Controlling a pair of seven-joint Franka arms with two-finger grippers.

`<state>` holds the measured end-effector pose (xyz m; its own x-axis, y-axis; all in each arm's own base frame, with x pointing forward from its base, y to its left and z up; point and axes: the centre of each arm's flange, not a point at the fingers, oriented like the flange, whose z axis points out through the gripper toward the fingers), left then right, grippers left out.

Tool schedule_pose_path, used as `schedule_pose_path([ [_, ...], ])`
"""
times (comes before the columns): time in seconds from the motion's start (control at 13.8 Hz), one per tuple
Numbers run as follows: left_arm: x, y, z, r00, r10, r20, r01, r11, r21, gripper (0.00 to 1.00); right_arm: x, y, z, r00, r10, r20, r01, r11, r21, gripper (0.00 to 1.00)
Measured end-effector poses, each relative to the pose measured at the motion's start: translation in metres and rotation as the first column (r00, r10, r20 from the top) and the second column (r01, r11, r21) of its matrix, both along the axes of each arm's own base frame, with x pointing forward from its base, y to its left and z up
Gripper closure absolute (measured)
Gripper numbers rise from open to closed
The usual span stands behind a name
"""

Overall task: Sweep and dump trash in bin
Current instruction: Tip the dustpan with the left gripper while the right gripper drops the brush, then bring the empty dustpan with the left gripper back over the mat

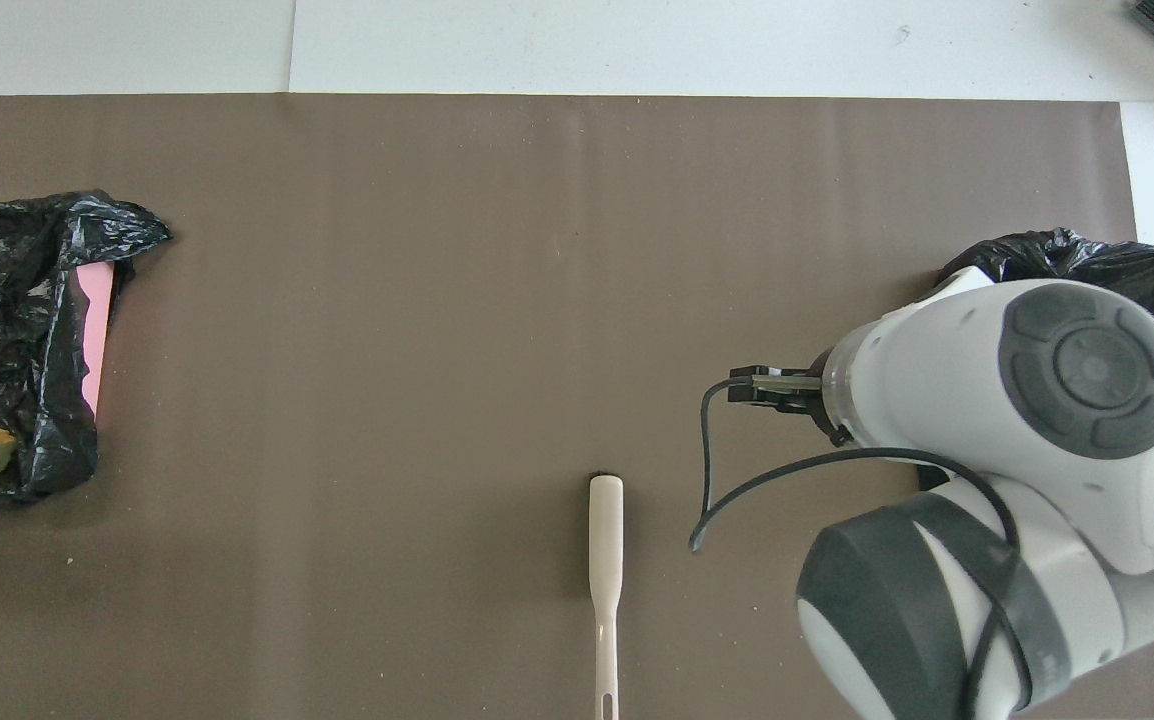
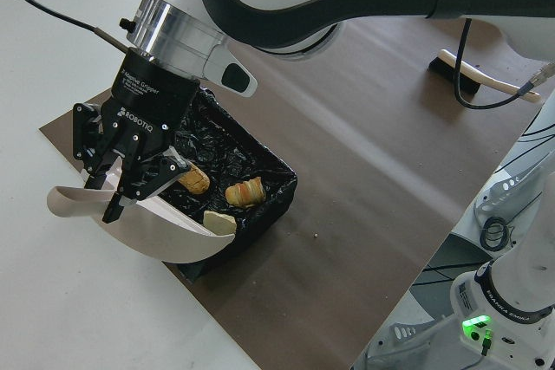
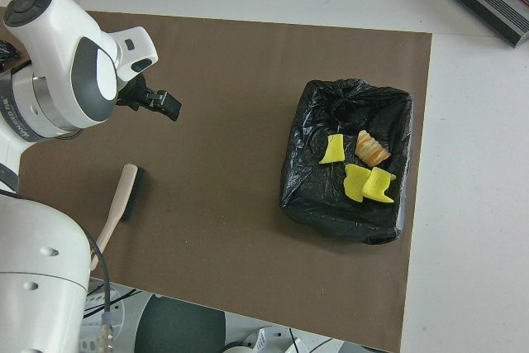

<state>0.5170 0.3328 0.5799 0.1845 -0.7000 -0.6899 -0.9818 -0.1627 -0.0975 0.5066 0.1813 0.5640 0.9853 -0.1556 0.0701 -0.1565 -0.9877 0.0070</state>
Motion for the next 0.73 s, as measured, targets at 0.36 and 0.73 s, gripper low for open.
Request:
schedule_pose_path([
  [0.36, 0.019, -0.086, 0.002, 0.99, 0.123, 0.075, -0.098, 0.956, -0.277, 0.69, 0.003, -0.037, 0.052, 0.998, -0.065, 0.013, 0.065, 0.998, 0.001, 0.0],
  [0.73, 0.041, -0.176, -0.041, 0.934, 0.339, 0.111, -0.25, 0.843, -0.476, 0.69, 0.006, -0.078, 0.088, 0.998, -0.059, 0.016, 0.059, 0.998, 0.006, 0.0],
])
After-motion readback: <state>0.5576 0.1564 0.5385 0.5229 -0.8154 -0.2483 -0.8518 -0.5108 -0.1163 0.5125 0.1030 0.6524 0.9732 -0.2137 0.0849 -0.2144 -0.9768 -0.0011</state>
